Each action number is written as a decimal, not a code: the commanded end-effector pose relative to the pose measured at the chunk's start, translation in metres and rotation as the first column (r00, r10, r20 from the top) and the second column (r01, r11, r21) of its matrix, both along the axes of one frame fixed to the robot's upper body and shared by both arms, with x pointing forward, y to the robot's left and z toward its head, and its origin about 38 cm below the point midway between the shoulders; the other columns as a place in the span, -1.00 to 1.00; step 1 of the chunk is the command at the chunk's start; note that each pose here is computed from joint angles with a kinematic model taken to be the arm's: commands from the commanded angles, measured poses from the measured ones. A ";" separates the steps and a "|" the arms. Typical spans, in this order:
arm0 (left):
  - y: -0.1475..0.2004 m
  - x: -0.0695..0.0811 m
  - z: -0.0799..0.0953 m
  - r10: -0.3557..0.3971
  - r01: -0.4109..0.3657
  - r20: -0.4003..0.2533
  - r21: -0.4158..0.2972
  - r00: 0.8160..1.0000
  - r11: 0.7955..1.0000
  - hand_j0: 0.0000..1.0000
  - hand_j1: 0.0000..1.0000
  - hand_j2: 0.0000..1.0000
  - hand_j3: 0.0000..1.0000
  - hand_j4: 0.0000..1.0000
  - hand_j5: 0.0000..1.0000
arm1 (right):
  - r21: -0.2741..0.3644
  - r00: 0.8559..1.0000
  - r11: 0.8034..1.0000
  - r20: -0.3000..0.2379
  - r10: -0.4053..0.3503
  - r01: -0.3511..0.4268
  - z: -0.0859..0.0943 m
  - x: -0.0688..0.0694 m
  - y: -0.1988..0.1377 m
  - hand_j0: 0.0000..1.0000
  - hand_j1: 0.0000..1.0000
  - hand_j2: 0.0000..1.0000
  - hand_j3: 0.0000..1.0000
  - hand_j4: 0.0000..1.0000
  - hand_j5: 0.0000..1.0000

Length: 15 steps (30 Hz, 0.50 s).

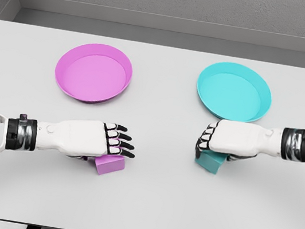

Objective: Place the blocks in the corresponding plates according to their colors

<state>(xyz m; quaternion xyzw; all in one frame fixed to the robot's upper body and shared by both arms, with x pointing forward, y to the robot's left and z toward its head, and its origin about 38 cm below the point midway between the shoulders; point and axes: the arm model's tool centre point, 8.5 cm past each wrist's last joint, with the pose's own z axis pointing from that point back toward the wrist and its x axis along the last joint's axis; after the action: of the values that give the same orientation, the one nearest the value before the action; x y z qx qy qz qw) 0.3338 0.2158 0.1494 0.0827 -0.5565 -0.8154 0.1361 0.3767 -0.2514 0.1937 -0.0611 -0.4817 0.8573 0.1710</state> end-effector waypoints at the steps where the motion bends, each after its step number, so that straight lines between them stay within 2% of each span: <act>1: 0.001 0.000 -0.001 0.003 -0.003 -0.011 0.015 1.000 1.000 0.79 0.79 0.79 0.79 0.79 0.79 | 0.008 1.000 1.000 -0.001 -0.005 0.005 0.002 0.001 0.000 0.20 0.20 0.20 0.20 0.20 0.20; 3: 0.001 0.000 -0.002 0.003 -0.003 -0.014 0.024 1.000 1.000 0.57 0.57 0.57 0.57 0.57 0.57 | 0.016 1.000 1.000 0.016 -0.012 0.012 0.008 0.004 -0.001 0.20 0.20 0.20 0.20 0.20 0.20; 7: 0.002 0.000 -0.003 0.004 -0.003 -0.025 0.042 1.000 0.999 0.31 0.31 0.31 0.31 0.31 0.31 | 0.022 0.999 1.000 0.034 -0.022 0.021 0.014 0.008 -0.003 0.20 0.20 0.20 0.20 0.20 0.20; 10: 0.003 0.000 -0.002 0.006 -0.005 -0.026 0.041 1.000 0.999 0.28 0.28 0.28 0.28 0.28 0.28 | 0.028 0.999 0.999 0.039 -0.023 0.021 0.015 0.011 0.000 0.20 0.20 0.20 0.20 0.20 0.20; 12: 0.003 0.001 -0.001 0.006 -0.005 -0.024 0.038 1.000 0.999 0.28 0.28 0.28 0.28 0.28 0.28 | 0.035 0.998 0.999 0.050 -0.038 0.037 0.018 0.021 0.000 0.20 0.20 0.20 0.20 0.20 0.20; 15: 0.003 0.003 0.001 0.007 -0.006 -0.017 0.038 1.000 0.999 0.28 0.28 0.28 0.28 0.28 0.28 | 0.031 0.997 0.998 0.057 -0.059 0.058 0.020 0.028 -0.005 0.19 0.19 0.19 0.19 0.19 0.19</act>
<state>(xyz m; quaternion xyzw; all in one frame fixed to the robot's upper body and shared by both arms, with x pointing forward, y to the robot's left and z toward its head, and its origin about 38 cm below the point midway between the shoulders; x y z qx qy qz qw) 0.3367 0.2179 0.1514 0.0790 -0.5425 -0.8240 0.1430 0.4025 -0.2523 0.2189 -0.0989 -0.4977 0.8447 0.1704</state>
